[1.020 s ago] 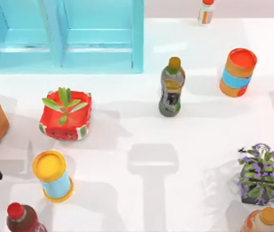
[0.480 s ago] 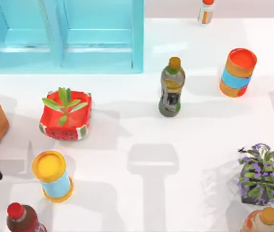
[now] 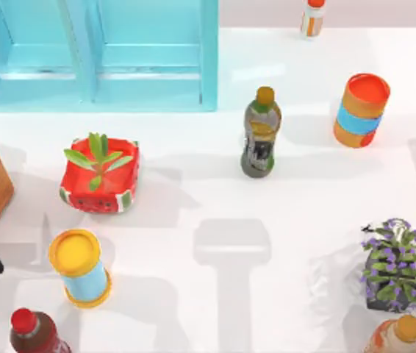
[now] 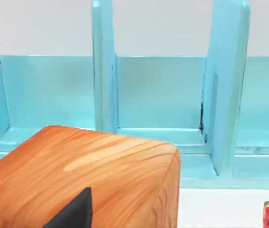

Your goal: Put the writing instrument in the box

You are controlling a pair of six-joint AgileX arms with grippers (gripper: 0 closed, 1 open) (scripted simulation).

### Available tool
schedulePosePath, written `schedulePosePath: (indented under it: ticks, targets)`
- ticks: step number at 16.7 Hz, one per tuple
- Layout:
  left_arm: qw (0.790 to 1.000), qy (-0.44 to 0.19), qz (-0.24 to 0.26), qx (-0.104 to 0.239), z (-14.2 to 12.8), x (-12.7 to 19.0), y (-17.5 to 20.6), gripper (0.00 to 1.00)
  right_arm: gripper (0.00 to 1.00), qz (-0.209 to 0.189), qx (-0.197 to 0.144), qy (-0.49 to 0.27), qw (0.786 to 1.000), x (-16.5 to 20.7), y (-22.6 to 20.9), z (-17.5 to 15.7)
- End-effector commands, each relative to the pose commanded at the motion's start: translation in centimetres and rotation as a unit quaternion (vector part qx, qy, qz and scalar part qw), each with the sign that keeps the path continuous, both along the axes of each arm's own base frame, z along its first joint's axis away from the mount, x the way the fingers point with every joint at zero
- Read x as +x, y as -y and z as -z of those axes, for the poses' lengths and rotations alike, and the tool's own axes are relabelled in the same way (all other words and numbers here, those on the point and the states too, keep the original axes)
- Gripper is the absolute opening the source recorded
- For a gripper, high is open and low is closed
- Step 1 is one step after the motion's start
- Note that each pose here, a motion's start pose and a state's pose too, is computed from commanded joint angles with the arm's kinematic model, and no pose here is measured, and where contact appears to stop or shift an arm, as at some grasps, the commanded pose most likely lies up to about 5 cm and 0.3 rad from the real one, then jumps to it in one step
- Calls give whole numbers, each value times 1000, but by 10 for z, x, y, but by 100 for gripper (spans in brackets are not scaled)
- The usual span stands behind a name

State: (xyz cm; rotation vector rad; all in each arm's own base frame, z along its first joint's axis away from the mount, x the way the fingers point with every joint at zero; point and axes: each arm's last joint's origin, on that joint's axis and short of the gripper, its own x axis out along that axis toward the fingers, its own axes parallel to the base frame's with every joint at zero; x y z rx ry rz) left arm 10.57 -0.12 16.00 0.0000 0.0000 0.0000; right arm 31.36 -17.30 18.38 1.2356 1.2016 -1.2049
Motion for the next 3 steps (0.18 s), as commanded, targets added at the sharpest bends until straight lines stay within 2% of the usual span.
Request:
schedulePosePath:
  ticks: [3]
  targets:
    - [1000, 0, 0, 0, 0, 0, 0, 100, 100, 0, 0, 0, 1000, 0, 0, 0]
